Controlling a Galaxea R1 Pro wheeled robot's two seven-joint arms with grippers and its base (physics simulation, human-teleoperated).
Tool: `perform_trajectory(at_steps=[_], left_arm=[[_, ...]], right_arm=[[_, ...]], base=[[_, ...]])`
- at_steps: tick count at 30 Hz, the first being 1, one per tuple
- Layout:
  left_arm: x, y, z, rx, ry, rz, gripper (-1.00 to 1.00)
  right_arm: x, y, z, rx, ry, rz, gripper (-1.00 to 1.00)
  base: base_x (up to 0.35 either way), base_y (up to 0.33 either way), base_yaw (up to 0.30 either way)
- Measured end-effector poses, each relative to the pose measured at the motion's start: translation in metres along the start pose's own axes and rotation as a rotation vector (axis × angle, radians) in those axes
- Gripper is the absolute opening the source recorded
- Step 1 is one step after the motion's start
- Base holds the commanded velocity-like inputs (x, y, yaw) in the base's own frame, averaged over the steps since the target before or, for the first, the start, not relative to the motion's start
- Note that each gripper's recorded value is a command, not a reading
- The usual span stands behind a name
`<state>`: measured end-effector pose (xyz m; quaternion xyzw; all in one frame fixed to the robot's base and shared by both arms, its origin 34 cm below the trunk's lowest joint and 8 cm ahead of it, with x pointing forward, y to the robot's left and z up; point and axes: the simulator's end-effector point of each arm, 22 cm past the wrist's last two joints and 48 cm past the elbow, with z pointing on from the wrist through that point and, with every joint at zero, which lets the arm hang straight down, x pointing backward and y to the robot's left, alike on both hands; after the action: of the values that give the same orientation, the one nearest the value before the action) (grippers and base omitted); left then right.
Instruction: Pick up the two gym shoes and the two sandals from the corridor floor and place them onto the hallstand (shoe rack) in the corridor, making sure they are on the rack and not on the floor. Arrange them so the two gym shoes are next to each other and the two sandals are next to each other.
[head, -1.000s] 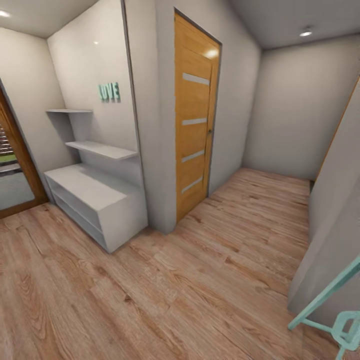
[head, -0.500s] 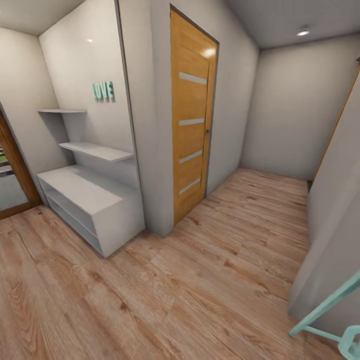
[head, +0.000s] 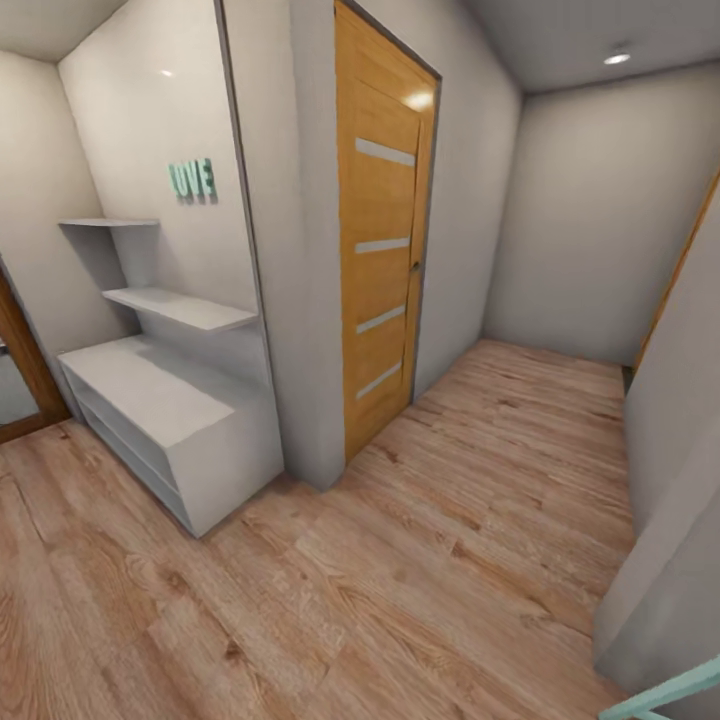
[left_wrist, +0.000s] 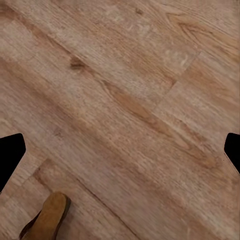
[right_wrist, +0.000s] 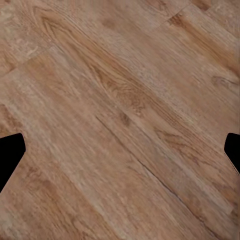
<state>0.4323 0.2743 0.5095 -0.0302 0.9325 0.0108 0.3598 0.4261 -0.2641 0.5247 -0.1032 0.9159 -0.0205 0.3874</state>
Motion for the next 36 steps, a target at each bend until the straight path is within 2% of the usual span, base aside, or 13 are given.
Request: perform_trajectory(at_steps=[27, 36], left_arm=[[0.0000, 0.0000, 0.0000, 0.000, 0.000, 0.000, 1.00], [0.0000, 0.0001, 0.0000, 0.000, 0.000, 0.000, 1.00]], right_arm=[[0.0000, 0.0001, 0.0000, 0.000, 0.000, 0.000, 1.00], [0.0000, 0.0001, 0.0000, 0.000, 0.000, 0.000, 1.00]], base=[[0.321, -0.151, 0.000], [0.328, -0.059, 0.000]])
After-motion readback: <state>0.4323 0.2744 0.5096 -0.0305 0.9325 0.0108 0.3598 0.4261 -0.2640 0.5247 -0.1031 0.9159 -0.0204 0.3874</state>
